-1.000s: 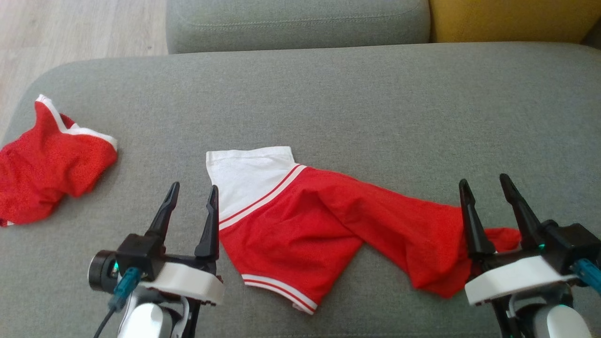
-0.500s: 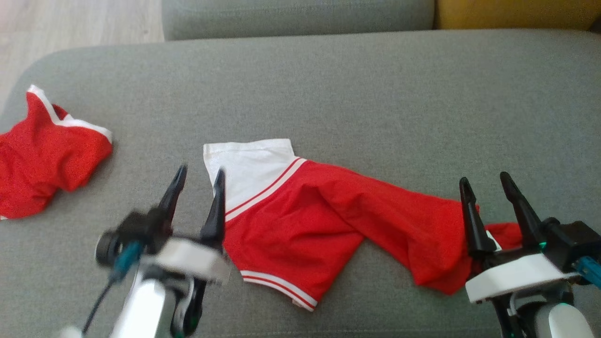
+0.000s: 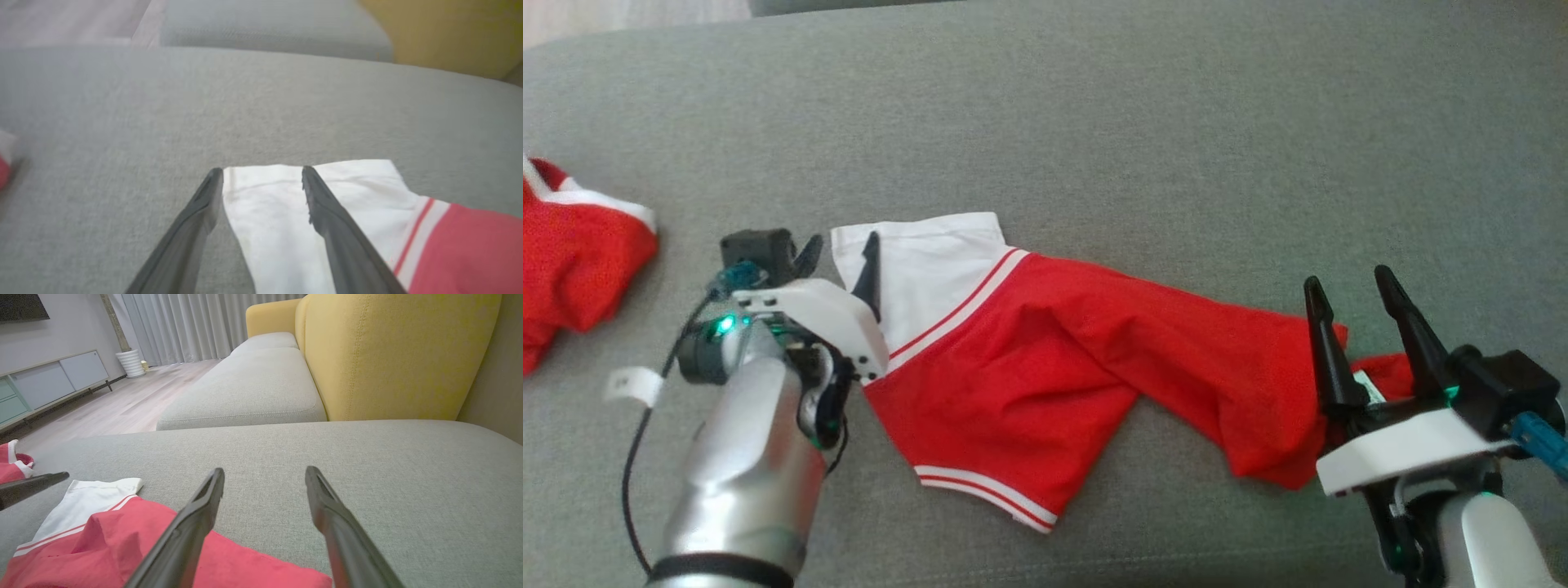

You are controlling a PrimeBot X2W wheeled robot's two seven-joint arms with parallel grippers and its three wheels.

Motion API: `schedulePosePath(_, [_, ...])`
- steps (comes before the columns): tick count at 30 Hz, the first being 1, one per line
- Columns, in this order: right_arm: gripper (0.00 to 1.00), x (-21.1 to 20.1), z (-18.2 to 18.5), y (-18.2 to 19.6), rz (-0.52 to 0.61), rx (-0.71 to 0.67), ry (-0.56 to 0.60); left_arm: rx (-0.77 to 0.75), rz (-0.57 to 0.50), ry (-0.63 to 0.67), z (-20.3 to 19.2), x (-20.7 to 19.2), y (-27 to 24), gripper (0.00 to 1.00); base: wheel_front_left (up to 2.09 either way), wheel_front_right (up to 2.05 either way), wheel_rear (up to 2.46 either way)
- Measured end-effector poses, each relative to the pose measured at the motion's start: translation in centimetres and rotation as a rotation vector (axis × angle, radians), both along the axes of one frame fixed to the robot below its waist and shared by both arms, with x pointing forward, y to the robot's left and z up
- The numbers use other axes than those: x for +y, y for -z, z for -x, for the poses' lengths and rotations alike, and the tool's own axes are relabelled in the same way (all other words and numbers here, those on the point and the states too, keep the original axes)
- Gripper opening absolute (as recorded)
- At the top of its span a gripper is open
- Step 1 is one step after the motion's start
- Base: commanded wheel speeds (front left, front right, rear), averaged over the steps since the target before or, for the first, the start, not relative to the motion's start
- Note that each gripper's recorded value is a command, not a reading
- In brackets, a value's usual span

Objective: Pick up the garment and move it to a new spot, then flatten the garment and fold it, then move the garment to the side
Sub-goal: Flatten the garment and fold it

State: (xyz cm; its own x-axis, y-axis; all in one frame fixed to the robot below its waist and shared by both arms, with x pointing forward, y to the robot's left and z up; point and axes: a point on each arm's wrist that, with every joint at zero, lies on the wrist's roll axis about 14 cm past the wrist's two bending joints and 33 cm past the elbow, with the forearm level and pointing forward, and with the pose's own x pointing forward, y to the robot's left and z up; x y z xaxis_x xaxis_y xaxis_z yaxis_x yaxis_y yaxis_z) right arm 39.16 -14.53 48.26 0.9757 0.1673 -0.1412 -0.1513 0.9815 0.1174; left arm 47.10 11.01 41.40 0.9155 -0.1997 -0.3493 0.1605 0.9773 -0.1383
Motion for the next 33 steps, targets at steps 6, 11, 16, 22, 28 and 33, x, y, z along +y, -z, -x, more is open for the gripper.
schedulePosePath(6, [1.00, -0.8, 0.1, 0.6, -0.011, 0.022, 0.026, 0.122, 0.028, -0.015, -0.2, 0.3, 3.1, 1.00, 0.00, 0.00, 0.00])
schedulePosePath(11, [1.00, -1.6, 0.4, 1.1, -0.017, 0.037, 0.051, 0.191, 0.036, -0.009, -0.1, 0.1, 4.6, 0.00, 0.00, 0.00, 0.00])
schedulePosePath(16, [1.00, -2.7, 0.4, 2.0, -0.022, 0.067, 0.085, 0.175, 0.036, -0.006, -0.3, 0.2, 4.6, 0.00, 0.00, 0.00, 0.00])
schedulePosePath(22, [1.00, -3.8, -1.9, 2.0, 0.015, 0.080, 0.074, 0.145, 0.036, -0.012, -0.6, 0.4, 4.3, 0.00, 0.00, 0.00, 0.00])
schedulePosePath(28, [1.00, -2.4, -0.3, 8.4, 0.024, 0.361, -0.002, 0.116, 0.034, -0.015, -0.6, 0.7, 3.8, 0.00, 0.00, 0.00, 0.00])
schedulePosePath(33, [1.00, -1.4, 1.2, 10.9, 0.002, 0.483, -0.032, 0.104, 0.034, -0.016, -0.9, 0.8, 3.6, 0.00, 0.00, 0.00, 0.00])
